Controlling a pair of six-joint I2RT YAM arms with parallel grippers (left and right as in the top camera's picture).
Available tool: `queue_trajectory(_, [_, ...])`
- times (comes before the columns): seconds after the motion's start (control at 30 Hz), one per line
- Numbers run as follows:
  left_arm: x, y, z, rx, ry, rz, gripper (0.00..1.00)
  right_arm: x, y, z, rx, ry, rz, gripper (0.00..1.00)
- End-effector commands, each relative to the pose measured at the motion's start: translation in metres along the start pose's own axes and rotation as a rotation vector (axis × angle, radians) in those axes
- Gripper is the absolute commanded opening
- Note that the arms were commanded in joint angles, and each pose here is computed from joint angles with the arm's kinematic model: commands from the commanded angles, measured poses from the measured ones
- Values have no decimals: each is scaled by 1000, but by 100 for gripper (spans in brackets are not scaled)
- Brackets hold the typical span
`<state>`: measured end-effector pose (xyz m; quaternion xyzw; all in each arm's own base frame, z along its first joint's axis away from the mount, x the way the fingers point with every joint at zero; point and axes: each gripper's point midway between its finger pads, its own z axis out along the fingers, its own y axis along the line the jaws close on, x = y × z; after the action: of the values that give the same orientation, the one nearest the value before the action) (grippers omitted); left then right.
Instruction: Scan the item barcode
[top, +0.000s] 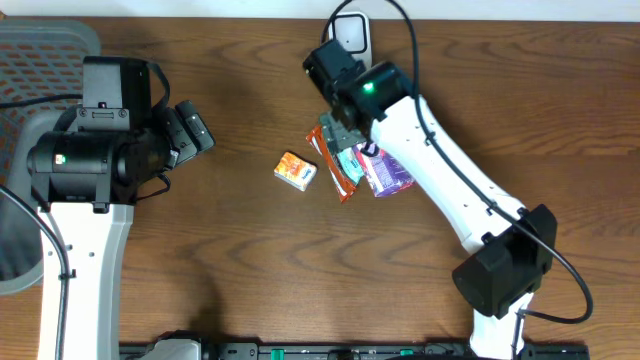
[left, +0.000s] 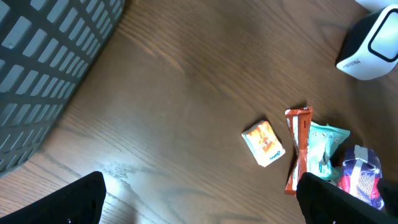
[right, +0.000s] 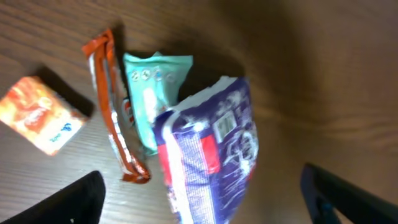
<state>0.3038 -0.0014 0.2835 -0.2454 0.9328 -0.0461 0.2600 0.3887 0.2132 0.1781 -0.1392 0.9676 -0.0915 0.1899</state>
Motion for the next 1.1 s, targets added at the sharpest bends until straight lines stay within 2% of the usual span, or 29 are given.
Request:
queue_trajectory(0.0, [-2,3,1,-15,-4,11,98,1,-10,1,16,18,-44,97])
queue_trajectory(0.07, [-2,3,1,-15,-4,11,98,3,-19,5,59,26,-43,97])
queue_trajectory(0.13, [-2,3,1,-15,-4,11,98,5,-30,9,97,34,-37,86])
queue_trajectory(0.17, [-2,3,1,-15,-4,11,98,6,-33,12,105,40,-31,68])
queue_trajectory(0.23, [-2,3,0,-15,-4,11,98,12,-45,25,115,70,-1,27])
queue_trajectory(0.33, [-2,3,1,-15,-4,11,98,23,-56,44,102,120,39,5])
queue_trajectory(0.37, [-2,3,1,-15,-4,11,98,28,-59,51,89,142,53,1])
queue_trajectory(0.47, [-2,3,1,-15,-4,11,98,43,-55,70,16,196,86,1])
queue_trajectory(0.6, [-2,3,0,-15,-4,11,98,57,-21,83,-178,250,106,1])
queue_trajectory(0.8, [-2,3,1,-15,-4,11,98,76,32,71,-403,328,75,1])
queue_trajectory(0.93, [-2,3,1,-15,-4,11,98,85,55,59,-417,341,10,1])
queue_trajectory(1.07, [-2,3,1,-15,-4,11,98,86,60,48,-338,324,-60,1])
